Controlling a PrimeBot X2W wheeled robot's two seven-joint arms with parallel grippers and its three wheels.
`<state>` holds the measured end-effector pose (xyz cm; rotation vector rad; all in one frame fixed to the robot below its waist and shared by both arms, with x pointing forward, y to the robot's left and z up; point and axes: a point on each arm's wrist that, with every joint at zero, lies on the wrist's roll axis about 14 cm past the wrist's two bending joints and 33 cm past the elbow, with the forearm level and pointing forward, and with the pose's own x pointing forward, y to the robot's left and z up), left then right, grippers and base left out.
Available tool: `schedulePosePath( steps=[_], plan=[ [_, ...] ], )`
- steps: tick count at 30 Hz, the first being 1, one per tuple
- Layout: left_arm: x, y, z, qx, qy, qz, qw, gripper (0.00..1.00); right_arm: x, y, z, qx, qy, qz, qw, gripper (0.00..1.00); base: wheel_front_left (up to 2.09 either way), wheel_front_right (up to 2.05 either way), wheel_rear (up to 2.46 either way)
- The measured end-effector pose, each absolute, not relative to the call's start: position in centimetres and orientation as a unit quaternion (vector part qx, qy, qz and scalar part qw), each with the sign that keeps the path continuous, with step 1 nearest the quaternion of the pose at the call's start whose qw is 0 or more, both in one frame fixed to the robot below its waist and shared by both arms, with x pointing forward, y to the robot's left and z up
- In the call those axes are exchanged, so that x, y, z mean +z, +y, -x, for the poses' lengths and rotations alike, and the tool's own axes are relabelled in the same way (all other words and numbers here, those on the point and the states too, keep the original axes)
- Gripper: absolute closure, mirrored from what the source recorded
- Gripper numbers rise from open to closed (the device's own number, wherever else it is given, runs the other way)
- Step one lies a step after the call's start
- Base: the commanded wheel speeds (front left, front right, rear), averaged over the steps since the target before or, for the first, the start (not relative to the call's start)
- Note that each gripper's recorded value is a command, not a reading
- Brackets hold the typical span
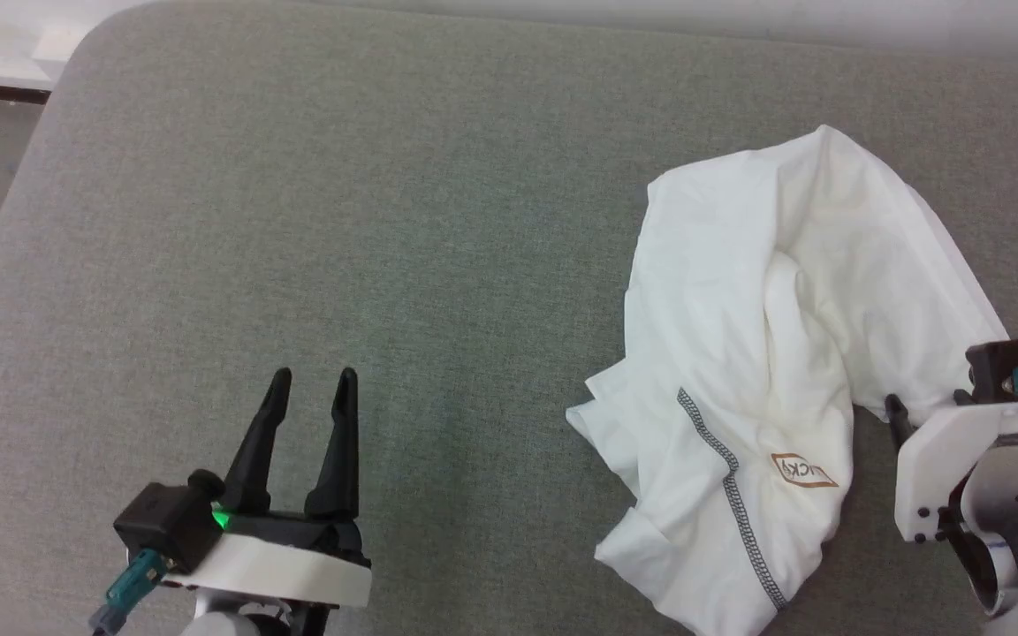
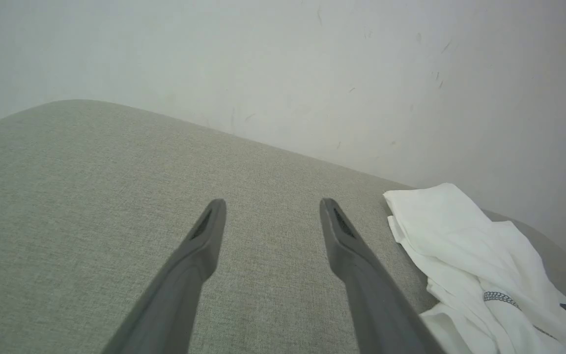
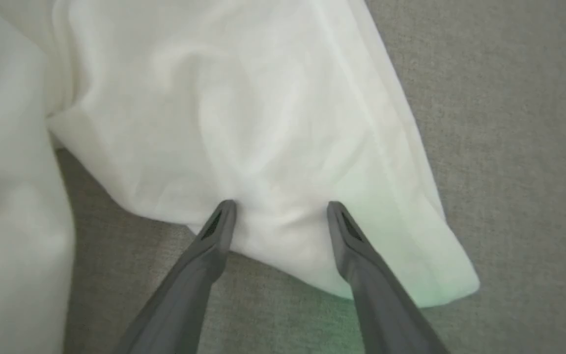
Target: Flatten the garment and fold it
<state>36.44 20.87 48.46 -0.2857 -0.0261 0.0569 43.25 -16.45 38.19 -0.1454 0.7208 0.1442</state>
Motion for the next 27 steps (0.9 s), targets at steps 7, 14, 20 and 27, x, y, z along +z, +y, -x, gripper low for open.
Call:
schedulePosePath(
  steps=[7,14,20,27],
  plan=[
    [48.4,21.0,-37.0,0.026,-0.014,0.138,0.990,0.00,38.1,-16.0,-44.7,0.069,0.367,0.062,0.926,1.00,0.00,0.00,0.00],
    [48.3,21.0,-37.1,0.030,-0.012,0.144,0.989,0.00,46.0,-15.3,-49.9,0.094,0.261,0.132,0.952,1.00,0.00,0.00,0.00],
    [48.0,21.2,-37.9,0.036,-0.012,0.153,0.987,0.00,56.0,-12.9,-56.2,0.122,0.127,0.215,0.961,1.00,0.00,0.00,0.00],
    [46.9,21.8,-38.7,0.047,0.002,0.155,0.987,0.00,62.8,-11.1,-62.8,0.123,0.021,0.294,0.948,1.00,0.00,0.00,0.00]
  ],
)
